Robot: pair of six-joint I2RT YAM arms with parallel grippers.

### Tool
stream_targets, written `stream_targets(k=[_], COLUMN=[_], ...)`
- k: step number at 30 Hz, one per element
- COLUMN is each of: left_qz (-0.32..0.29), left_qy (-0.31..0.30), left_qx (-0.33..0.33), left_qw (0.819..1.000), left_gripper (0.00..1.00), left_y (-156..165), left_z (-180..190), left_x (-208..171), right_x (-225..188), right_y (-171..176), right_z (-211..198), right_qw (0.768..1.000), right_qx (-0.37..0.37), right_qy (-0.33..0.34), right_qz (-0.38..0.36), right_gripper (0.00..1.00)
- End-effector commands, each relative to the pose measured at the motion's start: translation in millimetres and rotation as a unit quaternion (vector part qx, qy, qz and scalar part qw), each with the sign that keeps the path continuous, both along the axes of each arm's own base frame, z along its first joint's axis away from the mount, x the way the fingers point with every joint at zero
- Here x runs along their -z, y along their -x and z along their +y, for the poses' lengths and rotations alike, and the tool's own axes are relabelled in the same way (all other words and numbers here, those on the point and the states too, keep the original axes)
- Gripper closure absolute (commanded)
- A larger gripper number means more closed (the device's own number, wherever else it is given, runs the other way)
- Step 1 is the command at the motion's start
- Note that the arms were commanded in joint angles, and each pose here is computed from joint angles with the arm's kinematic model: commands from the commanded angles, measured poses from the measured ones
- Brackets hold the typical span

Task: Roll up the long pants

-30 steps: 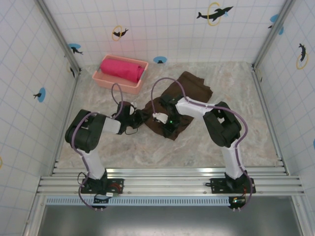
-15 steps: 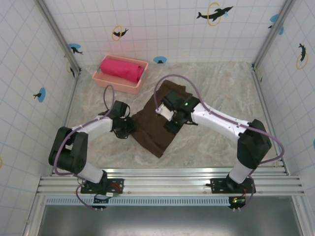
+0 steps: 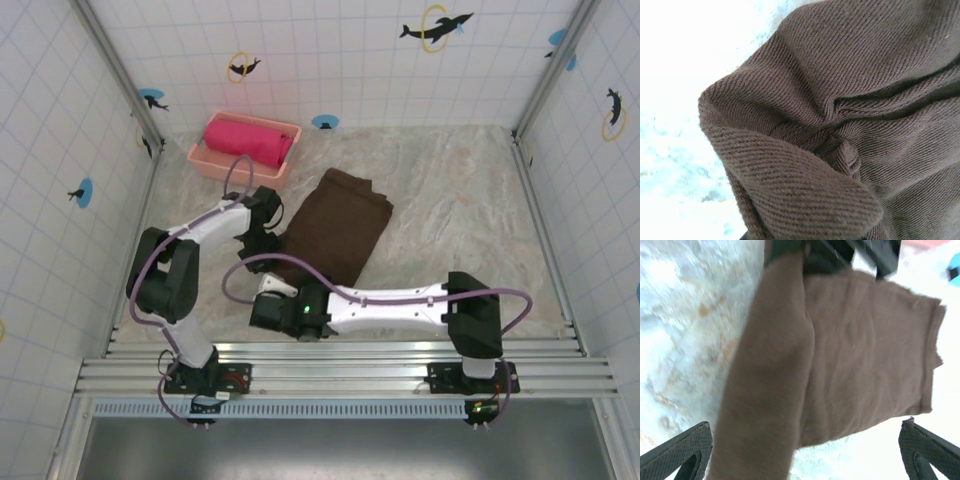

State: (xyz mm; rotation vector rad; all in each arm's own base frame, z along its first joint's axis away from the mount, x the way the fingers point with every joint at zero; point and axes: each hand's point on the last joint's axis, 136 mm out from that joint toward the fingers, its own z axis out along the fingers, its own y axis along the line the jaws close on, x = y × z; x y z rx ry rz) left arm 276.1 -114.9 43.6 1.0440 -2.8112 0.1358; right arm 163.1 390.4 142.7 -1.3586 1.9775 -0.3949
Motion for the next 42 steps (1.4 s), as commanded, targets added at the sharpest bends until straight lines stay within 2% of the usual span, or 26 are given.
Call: stream_targets(k=[1,5,12,23,33,36,37,40,41,42], left_qz=[0.095,0.131,0.204,0.250,0.243,0.236,0.232,0.202,0.191,0.174], left_qy=[-0.030,-0.041,-0.071,-0.101,-0.113,-0.110,-0.108,-0.098,-0.096,-0.093], left_qx=[-0.053,-0.074,-0.054,-0.053,-0.044,-0.044,-0.042,-0.023,-0.017,-0.010], left_qw=[0.994,0.988,0.975,0.962,0.962,0.965,0.966,0.974,0.977,0.980], left_gripper=[1.00,1.00,1.00,1.00,1.00,1.00,1.00,1.00,1.00,1.00], left_y=[31,30,27,27,20,21,21,15,14,12], left_z=[6,4,4,9,12,13,13,12,13,14], left_x=[-9,-7,-1,9,7,9,10,11,12,12], right_x=[-18,-1,27,55,74,81,84,100,103,104], right_y=[-5,-5,-23,-26,-25,-27,-28,-29,-29,-29], right_z=[7,12,-2,-16,-29,-32,-33,-37,-39,-41], right_qw=[0.996,0.995,0.983,0.971,0.958,0.954,0.953,0.951,0.951,0.952], right_qx=[0.030,0.038,0.061,0.060,0.062,0.062,0.062,0.061,0.063,0.067], right_qy=[-0.004,0.012,0.079,0.136,0.169,0.180,0.184,0.203,0.204,0.202], right_qz=[-0.078,-0.094,-0.157,-0.187,-0.222,-0.231,-0.232,-0.226,-0.224,-0.221], right_gripper=[0.01,0.01,0.01,0.01,0.01,0.12,0.23,0.77,1.00,1.00])
